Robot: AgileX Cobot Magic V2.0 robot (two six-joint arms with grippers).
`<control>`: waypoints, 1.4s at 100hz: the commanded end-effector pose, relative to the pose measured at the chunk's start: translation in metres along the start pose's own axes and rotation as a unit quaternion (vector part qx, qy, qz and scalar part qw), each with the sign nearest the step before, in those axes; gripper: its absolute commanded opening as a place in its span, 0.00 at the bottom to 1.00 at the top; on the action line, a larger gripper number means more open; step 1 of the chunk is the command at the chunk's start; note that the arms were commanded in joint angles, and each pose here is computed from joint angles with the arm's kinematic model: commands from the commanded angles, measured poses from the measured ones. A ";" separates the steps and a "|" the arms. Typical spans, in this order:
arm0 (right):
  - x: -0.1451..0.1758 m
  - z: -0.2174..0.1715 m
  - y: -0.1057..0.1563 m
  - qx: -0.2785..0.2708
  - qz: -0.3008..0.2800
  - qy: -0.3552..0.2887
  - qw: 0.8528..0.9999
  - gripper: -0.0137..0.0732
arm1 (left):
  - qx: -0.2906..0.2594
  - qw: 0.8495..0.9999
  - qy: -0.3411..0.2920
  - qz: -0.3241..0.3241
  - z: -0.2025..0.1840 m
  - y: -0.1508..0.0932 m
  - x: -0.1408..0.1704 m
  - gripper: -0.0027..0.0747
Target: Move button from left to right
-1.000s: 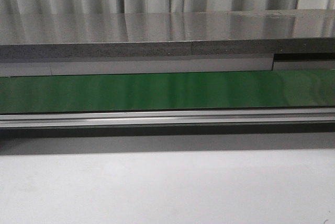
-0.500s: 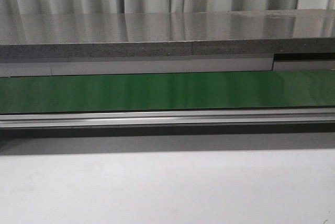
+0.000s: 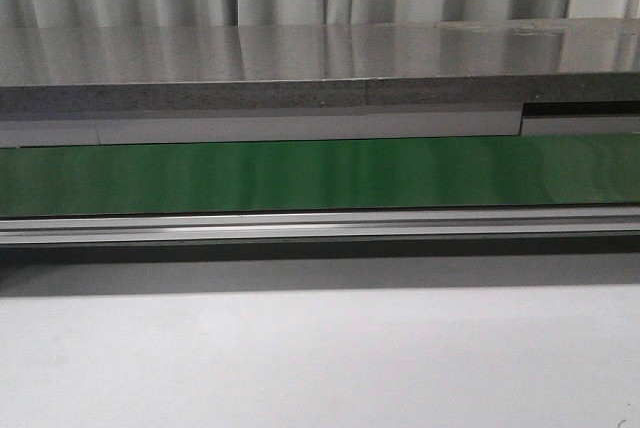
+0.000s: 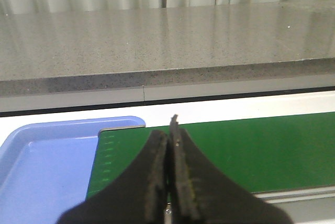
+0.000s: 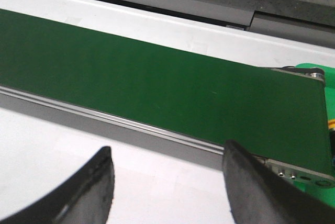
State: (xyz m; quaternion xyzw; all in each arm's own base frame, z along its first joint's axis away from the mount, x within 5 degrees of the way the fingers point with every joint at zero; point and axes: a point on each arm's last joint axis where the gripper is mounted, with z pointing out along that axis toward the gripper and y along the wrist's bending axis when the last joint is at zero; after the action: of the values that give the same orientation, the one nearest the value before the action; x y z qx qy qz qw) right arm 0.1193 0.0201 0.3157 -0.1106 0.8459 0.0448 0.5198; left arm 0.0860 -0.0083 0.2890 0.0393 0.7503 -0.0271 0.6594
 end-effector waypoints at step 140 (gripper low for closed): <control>-0.003 -0.014 0.001 0.008 -0.001 -0.047 0.999 0.08 | -0.006 0.999 -0.047 -0.006 -0.002 0.001 -0.015 0.01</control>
State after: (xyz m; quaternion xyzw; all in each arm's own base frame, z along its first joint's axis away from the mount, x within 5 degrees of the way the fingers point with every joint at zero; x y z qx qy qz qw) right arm 0.1058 0.0196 0.3112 -0.1127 0.8434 0.0460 0.5234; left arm 0.0860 -0.0083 0.2890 0.0393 0.7503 -0.0271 0.6594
